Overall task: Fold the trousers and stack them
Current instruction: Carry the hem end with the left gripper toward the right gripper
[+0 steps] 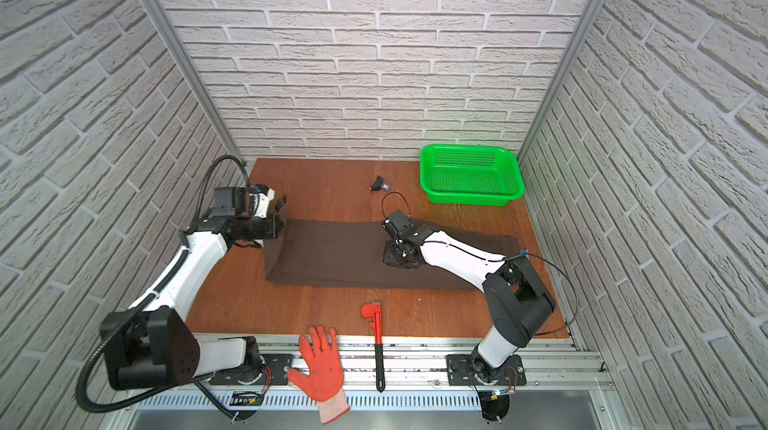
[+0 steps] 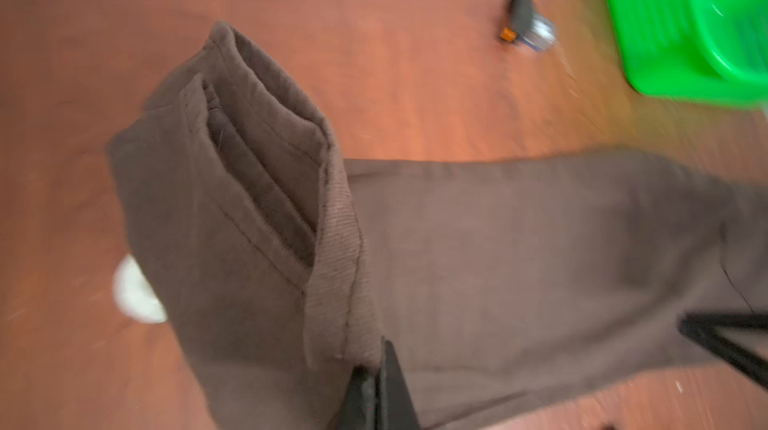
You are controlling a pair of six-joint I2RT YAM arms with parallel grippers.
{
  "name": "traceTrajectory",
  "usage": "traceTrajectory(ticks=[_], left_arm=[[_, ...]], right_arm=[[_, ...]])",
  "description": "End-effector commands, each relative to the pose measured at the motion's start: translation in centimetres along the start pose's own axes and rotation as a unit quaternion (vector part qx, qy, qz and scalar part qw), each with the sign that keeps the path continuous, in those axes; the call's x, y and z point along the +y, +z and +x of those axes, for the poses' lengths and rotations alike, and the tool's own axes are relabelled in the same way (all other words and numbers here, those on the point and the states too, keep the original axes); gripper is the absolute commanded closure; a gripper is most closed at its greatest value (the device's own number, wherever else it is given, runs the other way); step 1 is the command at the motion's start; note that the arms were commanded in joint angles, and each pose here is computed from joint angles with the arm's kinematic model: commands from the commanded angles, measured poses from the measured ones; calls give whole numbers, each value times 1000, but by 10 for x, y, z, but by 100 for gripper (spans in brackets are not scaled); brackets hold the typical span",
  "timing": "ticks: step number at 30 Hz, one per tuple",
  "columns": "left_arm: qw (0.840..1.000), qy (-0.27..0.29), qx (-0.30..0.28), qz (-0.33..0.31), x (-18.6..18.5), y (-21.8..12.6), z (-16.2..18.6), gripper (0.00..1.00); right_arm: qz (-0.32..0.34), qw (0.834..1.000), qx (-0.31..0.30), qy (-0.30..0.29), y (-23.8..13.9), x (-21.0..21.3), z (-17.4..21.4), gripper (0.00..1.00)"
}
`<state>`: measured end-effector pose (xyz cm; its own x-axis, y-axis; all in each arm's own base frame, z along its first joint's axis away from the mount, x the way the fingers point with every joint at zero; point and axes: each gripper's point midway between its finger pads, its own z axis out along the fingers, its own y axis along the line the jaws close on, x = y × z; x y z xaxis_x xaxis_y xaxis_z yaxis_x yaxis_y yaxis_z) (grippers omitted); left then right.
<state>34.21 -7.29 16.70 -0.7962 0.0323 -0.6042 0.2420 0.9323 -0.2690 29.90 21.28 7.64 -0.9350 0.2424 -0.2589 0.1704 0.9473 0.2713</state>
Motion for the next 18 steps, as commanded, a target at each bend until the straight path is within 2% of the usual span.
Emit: traceTrajectory(ticks=[1,6,12,18], left_arm=[[997,62,6,34,-40,17,6,100],[993,97,47,46,-84,59,27,100],[991,110,65,48,-127,98,45,100],[990,122,55,34,-149,105,40,100]], right_arm=[[2,1000,-30,0,-17,-3,-14,72],[22,998,-62,9,-40,-28,-26,72],[48,994,-93,24,-71,-69,-38,72],[36,994,-91,41,-75,-82,-33,72]])
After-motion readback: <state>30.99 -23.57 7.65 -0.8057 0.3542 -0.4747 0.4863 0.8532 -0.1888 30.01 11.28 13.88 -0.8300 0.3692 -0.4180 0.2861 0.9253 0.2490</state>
